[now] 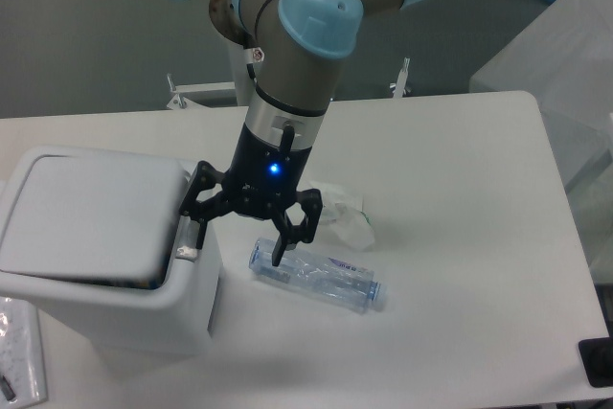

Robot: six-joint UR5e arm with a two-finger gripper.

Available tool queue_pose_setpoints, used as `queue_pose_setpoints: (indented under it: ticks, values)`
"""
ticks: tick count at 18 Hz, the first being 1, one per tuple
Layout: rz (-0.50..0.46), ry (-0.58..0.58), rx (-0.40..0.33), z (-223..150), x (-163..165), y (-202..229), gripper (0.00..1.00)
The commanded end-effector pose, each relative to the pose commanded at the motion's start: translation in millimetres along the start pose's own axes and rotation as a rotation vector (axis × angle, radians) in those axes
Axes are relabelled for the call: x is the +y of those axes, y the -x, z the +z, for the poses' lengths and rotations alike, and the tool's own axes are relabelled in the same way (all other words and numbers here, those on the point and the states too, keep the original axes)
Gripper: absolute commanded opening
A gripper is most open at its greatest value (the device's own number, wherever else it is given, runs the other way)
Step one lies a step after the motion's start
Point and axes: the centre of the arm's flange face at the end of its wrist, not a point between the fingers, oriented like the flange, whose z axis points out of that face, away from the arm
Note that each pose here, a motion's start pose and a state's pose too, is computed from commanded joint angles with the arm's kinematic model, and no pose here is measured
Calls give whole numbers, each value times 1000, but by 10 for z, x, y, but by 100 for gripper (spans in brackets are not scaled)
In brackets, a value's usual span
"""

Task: Open the trash can
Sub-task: 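Press the grey button with the gripper finger to pop the lid, then lift the gripper up and away from the opened trash can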

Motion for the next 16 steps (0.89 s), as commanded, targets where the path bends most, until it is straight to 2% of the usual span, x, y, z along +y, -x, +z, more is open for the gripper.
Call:
queue_pose_setpoints:
  ticks: [4,8,11,13,16]
  values:
    - [13,-23,-7,-58,-69,-10,100]
    - [55,-91,-34,-296,-268,-13,100]
    - [98,-108,-72,-429,-272,245,100]
    - [145,-71,-161,-452,-221,416,100]
    - [264,99,-399,-378,-40,744,100]
